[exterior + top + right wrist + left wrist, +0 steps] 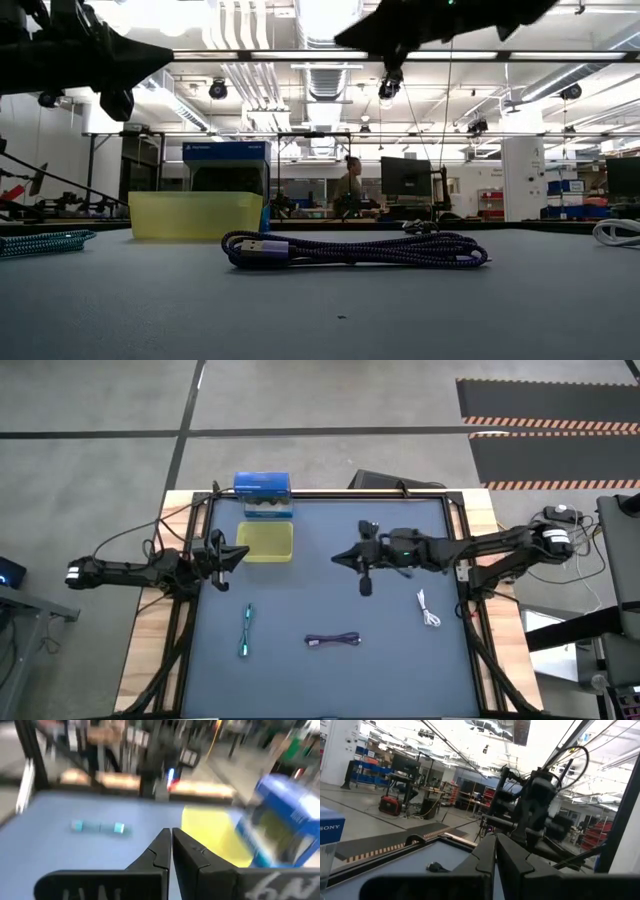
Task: Pick and place USB-C Cables
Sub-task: Put the violet charger cable into the yellow bin
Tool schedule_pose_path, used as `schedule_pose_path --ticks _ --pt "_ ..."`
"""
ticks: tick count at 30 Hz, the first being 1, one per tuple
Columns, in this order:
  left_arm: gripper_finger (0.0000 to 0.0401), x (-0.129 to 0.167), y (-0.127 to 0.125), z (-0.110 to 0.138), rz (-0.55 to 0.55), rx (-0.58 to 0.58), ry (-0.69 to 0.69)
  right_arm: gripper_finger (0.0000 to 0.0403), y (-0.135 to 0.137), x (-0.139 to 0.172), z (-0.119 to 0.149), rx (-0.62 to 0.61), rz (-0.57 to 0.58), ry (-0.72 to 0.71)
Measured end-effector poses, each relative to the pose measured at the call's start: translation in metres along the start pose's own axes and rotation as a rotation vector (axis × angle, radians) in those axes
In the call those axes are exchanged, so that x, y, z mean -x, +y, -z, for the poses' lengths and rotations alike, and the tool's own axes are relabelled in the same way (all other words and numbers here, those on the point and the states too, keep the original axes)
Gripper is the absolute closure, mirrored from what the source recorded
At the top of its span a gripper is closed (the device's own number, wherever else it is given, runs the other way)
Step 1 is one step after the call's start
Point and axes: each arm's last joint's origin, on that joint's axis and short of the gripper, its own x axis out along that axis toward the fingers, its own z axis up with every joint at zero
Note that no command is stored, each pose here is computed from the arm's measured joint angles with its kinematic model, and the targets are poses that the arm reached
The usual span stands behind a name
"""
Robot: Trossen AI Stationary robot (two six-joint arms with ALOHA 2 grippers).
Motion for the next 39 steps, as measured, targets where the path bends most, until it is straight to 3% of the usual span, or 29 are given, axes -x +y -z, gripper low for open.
schedule_pose_path --ticks 13,18,25,34,39 --pt "0.0401 0.000 0.000 0.000 -0.002 0.000 -0.003 0.0394 0.047 -0.038 -0.036 -0.017 -0.176 0.476" --pt "0.0401 0.000 0.000 -0.002 -0.001 0.000 -0.007 0.0394 0.070 -0.048 -0.036 -0.048 -0.213 0.664" --pt "0.0401 -0.001 0.000 0.001 -0.005 -0.113 0.013 0.0394 0.096 -0.056 -0.032 -0.147 -0.190 0.876" --pt "0.0401 -0.002 0.000 0.003 -0.008 -0.117 0.029 0.0394 0.126 -0.077 -0.045 -0.174 -0.171 1.032" --pt "0.0401 -0.002 0.000 0.003 -0.007 -0.114 0.026 0.0394 0.135 -0.093 -0.039 -0.156 -0.158 1.116"
